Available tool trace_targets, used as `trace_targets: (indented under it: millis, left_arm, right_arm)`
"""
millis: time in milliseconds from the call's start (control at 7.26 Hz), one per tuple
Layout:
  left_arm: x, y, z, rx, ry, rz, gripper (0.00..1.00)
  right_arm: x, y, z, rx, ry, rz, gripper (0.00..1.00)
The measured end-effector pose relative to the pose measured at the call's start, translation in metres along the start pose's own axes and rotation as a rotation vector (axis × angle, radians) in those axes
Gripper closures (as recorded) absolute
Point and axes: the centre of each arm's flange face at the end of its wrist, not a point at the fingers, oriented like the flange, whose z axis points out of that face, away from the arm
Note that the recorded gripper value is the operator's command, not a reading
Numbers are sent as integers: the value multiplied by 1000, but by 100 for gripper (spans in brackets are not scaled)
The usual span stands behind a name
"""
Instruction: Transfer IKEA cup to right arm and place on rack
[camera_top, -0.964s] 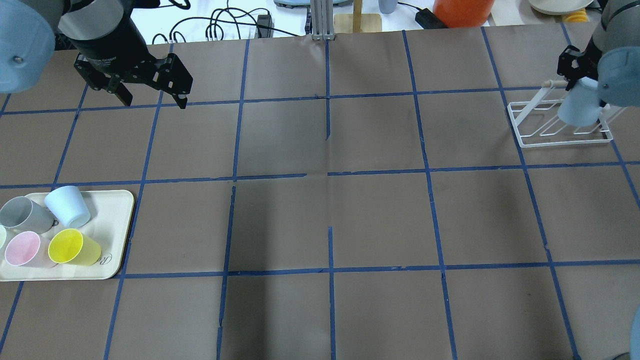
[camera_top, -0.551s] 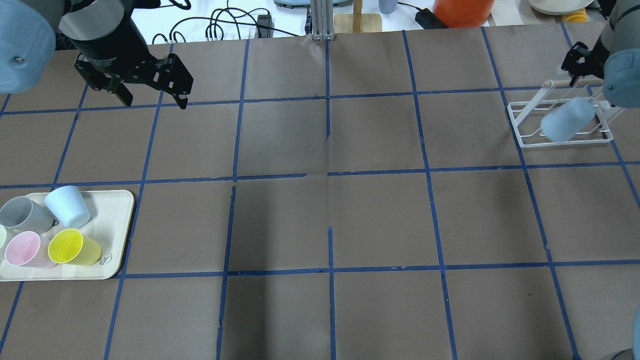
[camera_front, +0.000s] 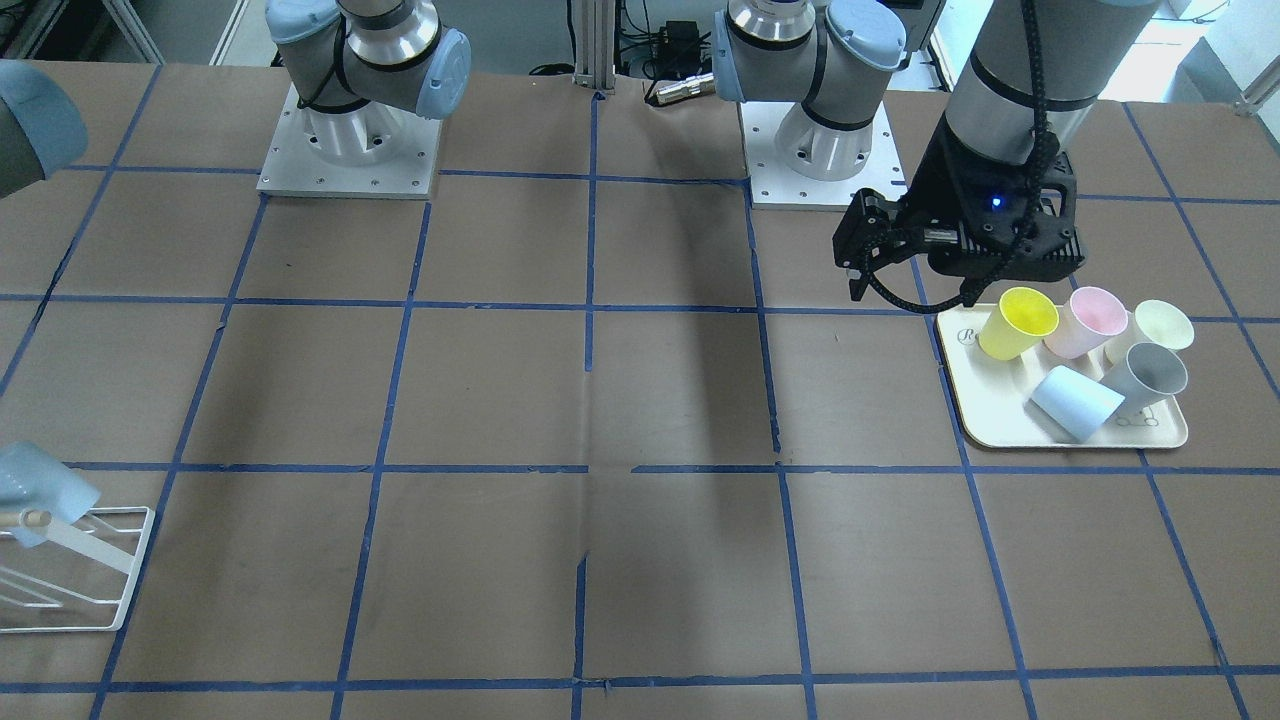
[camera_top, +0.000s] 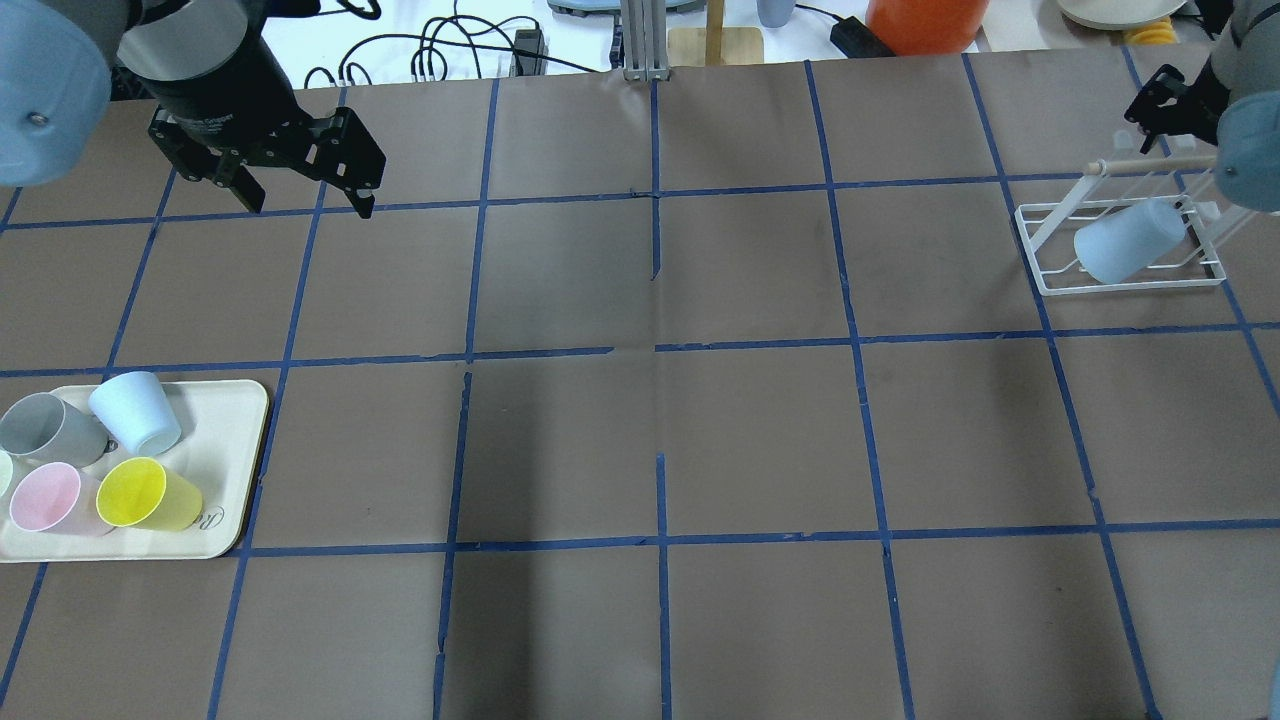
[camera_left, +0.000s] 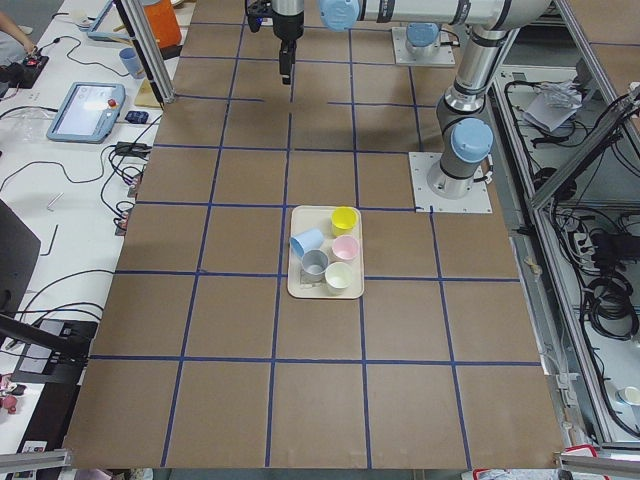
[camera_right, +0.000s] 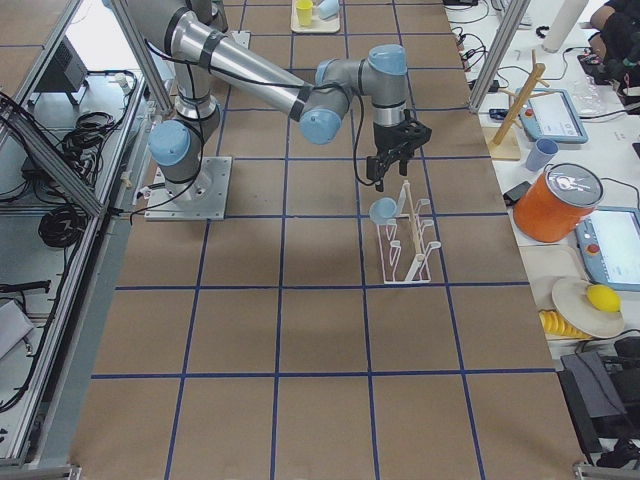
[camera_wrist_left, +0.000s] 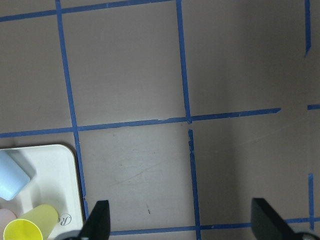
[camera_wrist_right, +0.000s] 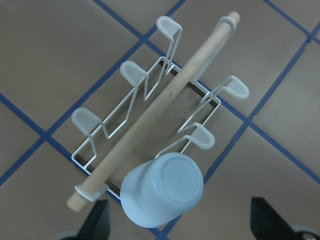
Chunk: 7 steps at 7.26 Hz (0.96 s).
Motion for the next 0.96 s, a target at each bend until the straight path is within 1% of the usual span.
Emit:
trace_targets:
  millis: [275,413,551,688,826,964]
  left_arm:
    - [0,0,0,0,0,1,0]
    - [0,0,-1,1,0,1,0]
    - [-1,1,-1,2,0,0,0]
    - [-1,1,-2,4,0,0,0]
    - [-2,1,-2,4,1,-2,0]
    - [-4,1,-3,3,3,-6,0]
  right_arm:
    - [16,22,-48,-80,26,-44,0]
    - [17,38,-70,-115,14,-72,0]
    - [9,58,-88,-154,-14,-110,0]
    - [-2,80,-102,-208,-53,-152,0]
    - [-14,104,-114,-268,-113,-206,0]
    - [-29,128,-126,-303,-175,-301,0]
